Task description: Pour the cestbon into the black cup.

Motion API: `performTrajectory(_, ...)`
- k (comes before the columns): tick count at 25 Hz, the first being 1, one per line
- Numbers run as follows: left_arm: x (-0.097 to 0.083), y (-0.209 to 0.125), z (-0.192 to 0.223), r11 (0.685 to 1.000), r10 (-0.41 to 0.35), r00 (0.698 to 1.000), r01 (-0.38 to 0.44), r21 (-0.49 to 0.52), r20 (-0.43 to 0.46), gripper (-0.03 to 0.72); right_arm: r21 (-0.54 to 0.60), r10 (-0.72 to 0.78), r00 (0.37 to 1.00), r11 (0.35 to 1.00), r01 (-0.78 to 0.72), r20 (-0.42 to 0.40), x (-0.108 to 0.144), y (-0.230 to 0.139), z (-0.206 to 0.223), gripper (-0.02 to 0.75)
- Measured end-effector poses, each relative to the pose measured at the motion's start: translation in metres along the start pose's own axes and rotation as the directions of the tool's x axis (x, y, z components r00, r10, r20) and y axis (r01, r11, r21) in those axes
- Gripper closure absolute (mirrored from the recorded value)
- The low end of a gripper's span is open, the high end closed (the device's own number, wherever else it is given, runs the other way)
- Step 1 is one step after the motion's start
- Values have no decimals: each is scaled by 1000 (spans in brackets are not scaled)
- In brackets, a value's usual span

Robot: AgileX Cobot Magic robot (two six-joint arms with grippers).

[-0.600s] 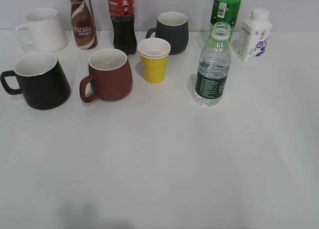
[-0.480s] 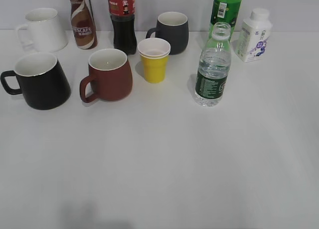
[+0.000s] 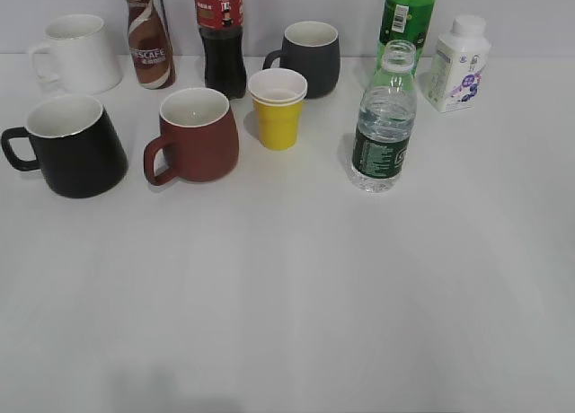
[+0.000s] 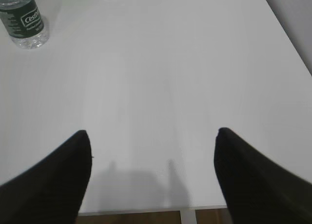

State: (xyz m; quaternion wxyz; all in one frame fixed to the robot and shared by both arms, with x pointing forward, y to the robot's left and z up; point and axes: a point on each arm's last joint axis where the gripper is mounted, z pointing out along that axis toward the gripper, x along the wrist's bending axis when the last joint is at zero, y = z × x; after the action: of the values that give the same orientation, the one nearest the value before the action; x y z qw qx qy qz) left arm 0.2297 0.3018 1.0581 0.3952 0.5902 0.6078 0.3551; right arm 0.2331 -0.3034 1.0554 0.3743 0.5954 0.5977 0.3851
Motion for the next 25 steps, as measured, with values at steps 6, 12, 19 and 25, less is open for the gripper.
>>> performTrajectory(6,0,0,0,1000,0,1000,0,0,0,447,0,0,1000,1000,0,0,0,0,0,150)
performTrajectory(12,0,0,0,1000,0,1000,0,0,0,447,0,0,1000,1000,0,0,0,0,0,150)
performTrajectory(19,0,0,0,1000,0,1000,0,0,0,447,0,0,1000,1000,0,0,0,0,0,150)
performTrajectory(25,-1,22,-2,987,1,1000,1,-164,11,448,0,0,1000,1000,0,0,0,0,0,150)
